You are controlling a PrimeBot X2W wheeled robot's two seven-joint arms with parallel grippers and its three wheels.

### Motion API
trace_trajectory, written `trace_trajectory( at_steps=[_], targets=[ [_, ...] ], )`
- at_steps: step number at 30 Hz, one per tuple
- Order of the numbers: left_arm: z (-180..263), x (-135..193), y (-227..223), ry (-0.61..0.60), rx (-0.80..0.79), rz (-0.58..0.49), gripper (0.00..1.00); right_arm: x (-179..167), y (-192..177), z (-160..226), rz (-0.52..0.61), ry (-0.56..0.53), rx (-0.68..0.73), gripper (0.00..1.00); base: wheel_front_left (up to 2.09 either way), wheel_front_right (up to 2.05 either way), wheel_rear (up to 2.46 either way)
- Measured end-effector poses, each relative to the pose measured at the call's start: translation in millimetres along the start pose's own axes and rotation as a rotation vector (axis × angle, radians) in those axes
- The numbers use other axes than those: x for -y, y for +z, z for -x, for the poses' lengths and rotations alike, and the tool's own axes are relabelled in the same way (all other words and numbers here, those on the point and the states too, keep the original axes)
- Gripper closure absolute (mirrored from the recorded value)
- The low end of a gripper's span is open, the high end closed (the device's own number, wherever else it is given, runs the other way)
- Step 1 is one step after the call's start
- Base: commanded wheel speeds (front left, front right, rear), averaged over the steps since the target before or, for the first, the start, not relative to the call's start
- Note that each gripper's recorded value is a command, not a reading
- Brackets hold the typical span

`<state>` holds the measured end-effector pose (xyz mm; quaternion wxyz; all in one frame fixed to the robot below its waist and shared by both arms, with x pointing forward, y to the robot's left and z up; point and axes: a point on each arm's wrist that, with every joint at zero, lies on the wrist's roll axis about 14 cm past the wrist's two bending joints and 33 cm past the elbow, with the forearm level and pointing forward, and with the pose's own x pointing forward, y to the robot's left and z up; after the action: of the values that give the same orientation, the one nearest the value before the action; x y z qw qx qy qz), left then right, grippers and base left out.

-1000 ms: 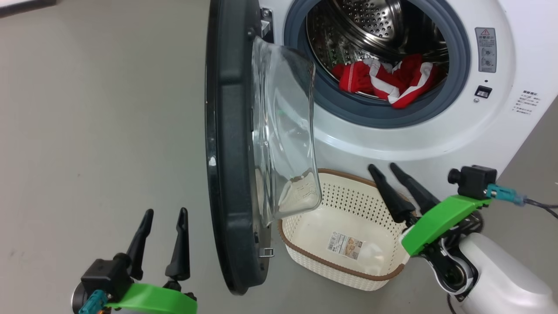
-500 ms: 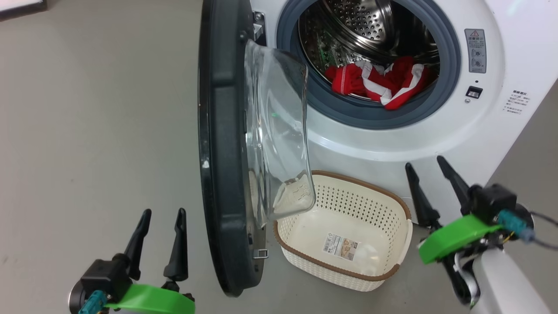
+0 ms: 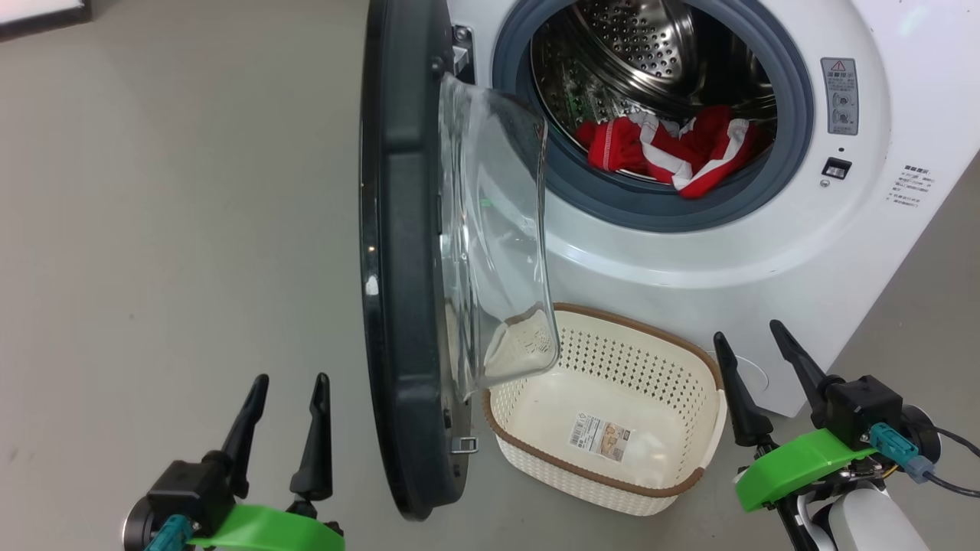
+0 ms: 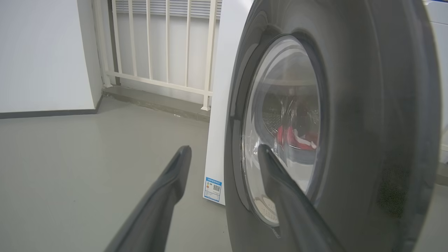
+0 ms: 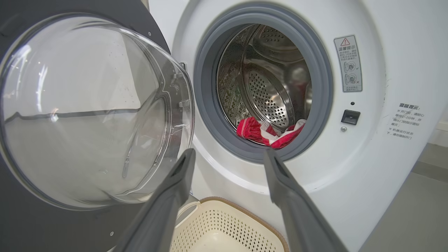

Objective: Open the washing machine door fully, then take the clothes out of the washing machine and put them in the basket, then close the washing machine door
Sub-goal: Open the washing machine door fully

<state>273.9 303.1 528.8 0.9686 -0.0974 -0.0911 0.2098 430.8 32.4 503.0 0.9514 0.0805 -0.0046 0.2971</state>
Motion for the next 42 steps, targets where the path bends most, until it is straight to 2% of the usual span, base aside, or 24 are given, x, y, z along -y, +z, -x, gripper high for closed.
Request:
trace_trajectory(
  at_steps=[13,14,15,16,24,33,38,42],
  targets=[
    [-2.7,-0.3,-1.4,0.004,-0.005,-0.002,0.00,2.0,-6.6,0.5,-0.018,-0.005,-0.015,0.00,0.00,0.00,0.00],
    [-2.8,-0.3,-1.8,0.004,-0.006,-0.003,0.39,2.0,-7.2,0.5,-0.019,-0.005,-0.016,0.00,0.00,0.00,0.00],
    [-2.9,-0.1,-2.3,0.004,-0.008,-0.003,0.91,2.0,-7.7,0.4,-0.019,-0.004,-0.017,0.00,0.00,0.00,0.00],
    [-2.9,0.2,-3.1,0.002,-0.011,-0.004,1.00,2.0,-8.2,0.3,-0.020,-0.004,-0.018,0.00,0.00,0.00,0.00],
    [-8.5,6.6,11.0,-0.016,0.034,-0.005,1.00,2.7,-11.5,0.3,-0.023,-0.005,-0.026,0.00,0.00,0.00,0.00],
    [-26.9,27.4,104.5,-0.036,0.322,-0.002,1.00,5.2,-13.9,2.6,-0.023,-0.013,-0.035,0.00,0.00,0.00,0.00],
    [-24.9,66.7,155.1,-0.148,0.463,0.014,1.00,7.6,-16.1,4.0,-0.024,-0.020,-0.041,0.00,0.00,0.00,0.00],
    [-19.1,110.1,161.6,-0.286,0.462,0.035,1.00,9.1,-16.5,3.7,-0.026,-0.024,-0.042,0.00,0.00,0.00,0.00]
  ],
)
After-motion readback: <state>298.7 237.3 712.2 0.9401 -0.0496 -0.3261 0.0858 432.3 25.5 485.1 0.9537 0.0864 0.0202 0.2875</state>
